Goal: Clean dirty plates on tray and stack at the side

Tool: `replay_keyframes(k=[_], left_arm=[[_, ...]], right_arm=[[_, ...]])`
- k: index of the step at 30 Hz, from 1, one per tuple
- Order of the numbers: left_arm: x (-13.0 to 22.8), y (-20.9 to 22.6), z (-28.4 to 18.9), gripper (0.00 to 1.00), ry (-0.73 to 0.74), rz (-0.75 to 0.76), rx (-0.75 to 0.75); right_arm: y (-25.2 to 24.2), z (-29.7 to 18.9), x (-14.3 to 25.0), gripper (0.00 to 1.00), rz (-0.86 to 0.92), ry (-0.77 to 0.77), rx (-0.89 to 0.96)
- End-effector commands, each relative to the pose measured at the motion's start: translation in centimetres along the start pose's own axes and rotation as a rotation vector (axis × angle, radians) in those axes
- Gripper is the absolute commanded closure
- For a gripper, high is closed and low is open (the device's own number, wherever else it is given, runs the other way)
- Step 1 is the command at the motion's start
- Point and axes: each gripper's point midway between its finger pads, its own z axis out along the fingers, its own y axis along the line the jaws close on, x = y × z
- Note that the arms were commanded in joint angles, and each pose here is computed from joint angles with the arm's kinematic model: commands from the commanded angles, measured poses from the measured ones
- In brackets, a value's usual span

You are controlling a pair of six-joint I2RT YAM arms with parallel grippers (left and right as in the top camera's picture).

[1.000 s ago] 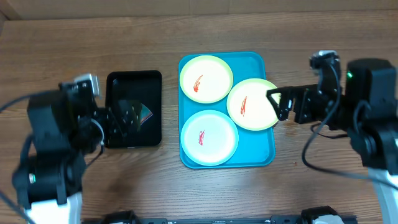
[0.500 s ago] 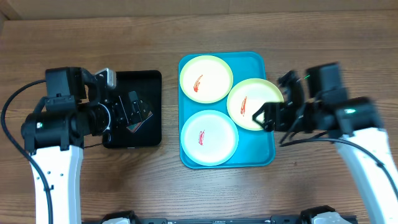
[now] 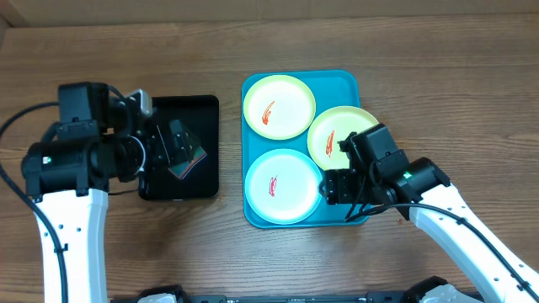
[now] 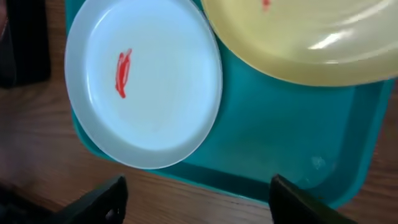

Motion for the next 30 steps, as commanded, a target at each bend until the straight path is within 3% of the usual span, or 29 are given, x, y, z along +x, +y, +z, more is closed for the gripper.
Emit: replay_keyframes(k=[1,7,10,14,16,21,23,30], left_arm=[[-1.1,0.5,-0.7,0.00,-0.046,0.035,-0.042],[-0.7,1.3,0.3,0.01,-0.007,0.016,-0.068],[-0.3,3.1,1.6,0.15,0.035,-0.004,-0.147],[0.7,6.2,5.0,0.22,0.121,-0.046,-0.297],[1.1,6.7,7.3,0.34,0.163,-0.044,-0.313],[0.9,8.1,12.2,0.35,0.212,-0.081,-0.383],[1.2,8.6,13.9,0.41,0.251,-0.079,-0.396],[1.6,11.8,14.9,0.42,0.296,-0.055,-0.560]], right_arm=[[-1.1,-0.8,-1.2,0.34,0.091,-0.054,0.044],[0.6,-1.5,-3.0,0.38,0.083,-0.085,-0.117],[0.5,-1.6,-2.8,0.41,0.049,-0.078,-0.111],[0.3,-1.5,-2.3,0.42,0.056,-0.057,-0.102],[0.2,-1.5,-2.3,0.41,0.055,-0.058,-0.100],[0.2,-1.5,-2.3,0.41,0.056,-0.058,-0.100],[0.2,-1.5,-2.3,0.41,0.056,-0.057,-0.100],[0.1,-1.5,-2.0,0.40,0.060,-0.046,-0.096]])
